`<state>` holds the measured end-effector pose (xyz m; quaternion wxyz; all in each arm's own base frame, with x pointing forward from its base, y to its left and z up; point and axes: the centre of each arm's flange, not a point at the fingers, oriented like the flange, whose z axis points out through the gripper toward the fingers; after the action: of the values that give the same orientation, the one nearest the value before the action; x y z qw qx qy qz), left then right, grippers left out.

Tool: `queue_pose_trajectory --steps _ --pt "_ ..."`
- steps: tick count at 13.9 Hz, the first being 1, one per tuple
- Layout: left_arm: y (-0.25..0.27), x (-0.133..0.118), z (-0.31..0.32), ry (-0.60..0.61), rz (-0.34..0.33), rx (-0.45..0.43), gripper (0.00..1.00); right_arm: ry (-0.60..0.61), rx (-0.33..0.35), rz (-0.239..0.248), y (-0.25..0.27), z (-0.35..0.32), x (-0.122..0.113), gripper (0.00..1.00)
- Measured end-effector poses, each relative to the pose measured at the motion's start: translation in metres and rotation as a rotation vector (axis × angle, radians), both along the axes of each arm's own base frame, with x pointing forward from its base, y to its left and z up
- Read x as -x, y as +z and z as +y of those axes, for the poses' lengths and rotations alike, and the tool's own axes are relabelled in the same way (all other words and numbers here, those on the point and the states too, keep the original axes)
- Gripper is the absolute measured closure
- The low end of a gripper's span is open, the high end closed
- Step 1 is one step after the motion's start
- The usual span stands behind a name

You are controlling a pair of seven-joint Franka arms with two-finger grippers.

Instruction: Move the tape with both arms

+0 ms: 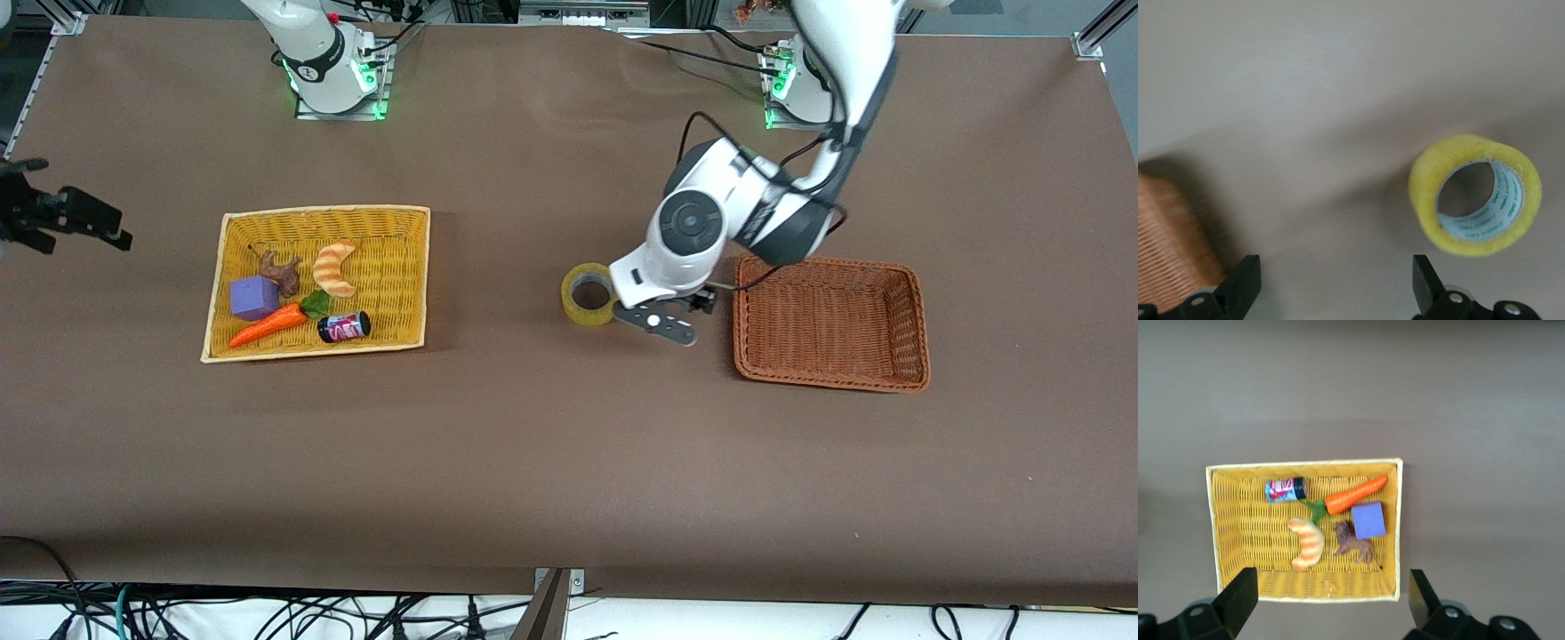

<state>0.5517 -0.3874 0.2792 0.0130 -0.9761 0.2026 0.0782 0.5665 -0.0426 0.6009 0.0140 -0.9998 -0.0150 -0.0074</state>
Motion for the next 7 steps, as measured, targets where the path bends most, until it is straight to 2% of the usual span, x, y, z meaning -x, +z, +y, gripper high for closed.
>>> queue_pose_trajectory --steps 3,7 --pt "-0.048 0.007 -0.024 -0.025 -0.020 0.028 0.00 -0.039 0.000 -0.002 0.005 -0.021 0.018 0.00" --pt "-0.054 0.015 -0.039 0.005 0.006 0.092 0.00 -0.036 -0.002 0.024 -0.009 -0.022 0.016 0.00"
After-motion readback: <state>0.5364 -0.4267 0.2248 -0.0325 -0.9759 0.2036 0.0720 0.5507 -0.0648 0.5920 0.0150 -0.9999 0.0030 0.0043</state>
